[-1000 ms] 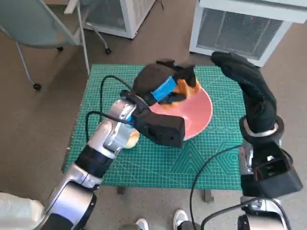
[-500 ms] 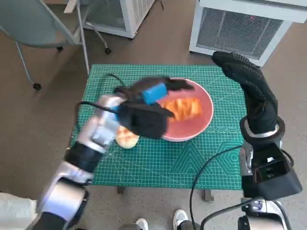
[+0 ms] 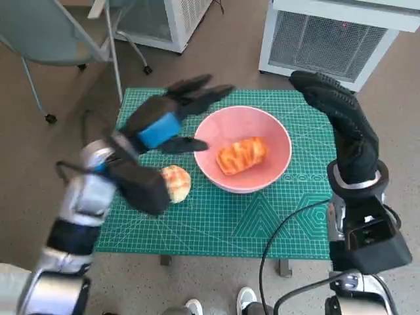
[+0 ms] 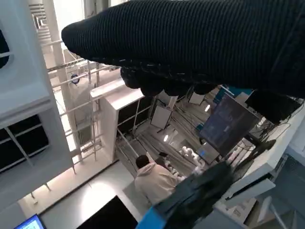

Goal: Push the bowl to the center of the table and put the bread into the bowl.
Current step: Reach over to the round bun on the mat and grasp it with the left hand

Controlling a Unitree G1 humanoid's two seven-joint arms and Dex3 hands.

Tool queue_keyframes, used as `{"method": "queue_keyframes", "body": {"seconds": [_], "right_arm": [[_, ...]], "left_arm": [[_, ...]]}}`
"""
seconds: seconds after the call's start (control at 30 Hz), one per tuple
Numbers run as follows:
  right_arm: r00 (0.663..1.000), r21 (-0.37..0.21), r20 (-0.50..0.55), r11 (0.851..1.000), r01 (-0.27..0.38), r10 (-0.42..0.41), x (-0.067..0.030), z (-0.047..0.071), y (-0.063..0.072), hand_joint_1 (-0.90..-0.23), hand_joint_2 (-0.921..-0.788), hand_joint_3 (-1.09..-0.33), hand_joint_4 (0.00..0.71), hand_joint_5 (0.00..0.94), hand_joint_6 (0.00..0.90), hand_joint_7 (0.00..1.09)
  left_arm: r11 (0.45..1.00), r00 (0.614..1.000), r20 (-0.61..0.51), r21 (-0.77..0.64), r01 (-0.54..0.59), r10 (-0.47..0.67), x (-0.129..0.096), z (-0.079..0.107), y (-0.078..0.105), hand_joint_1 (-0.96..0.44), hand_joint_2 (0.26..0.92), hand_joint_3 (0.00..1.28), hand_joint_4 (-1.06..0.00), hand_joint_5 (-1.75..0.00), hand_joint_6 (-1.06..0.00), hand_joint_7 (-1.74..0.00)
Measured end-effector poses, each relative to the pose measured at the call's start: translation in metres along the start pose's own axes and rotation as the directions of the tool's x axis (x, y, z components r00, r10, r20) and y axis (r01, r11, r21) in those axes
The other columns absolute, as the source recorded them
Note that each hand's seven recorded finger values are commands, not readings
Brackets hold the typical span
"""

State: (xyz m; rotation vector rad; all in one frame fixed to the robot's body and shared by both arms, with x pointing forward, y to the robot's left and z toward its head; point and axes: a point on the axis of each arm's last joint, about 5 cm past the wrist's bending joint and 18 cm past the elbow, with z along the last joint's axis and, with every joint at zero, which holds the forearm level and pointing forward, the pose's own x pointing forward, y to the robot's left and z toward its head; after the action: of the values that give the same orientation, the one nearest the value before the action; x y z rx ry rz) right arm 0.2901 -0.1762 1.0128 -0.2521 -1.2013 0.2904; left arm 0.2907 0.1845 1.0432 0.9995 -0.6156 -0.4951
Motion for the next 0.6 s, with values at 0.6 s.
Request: {"method": "queue_keyframes", "body": {"seconds": [0.6], "right_arm": [[1.0, 0.021, -0.006, 1.0, 0.01, -0.01, -0.0007, -0.003, 0.003, -0.558, -0.921, -0.804, 0.271, 0.001, 0.092, 0.46]], "left_arm": [[0.997, 0.985, -0.158, -0.021, 0.072, -0.075, -0.059, -0.018, 0.01, -0.33, 0.882, 0.0, -0.3, 0.0, -0.43, -0.02]]}}
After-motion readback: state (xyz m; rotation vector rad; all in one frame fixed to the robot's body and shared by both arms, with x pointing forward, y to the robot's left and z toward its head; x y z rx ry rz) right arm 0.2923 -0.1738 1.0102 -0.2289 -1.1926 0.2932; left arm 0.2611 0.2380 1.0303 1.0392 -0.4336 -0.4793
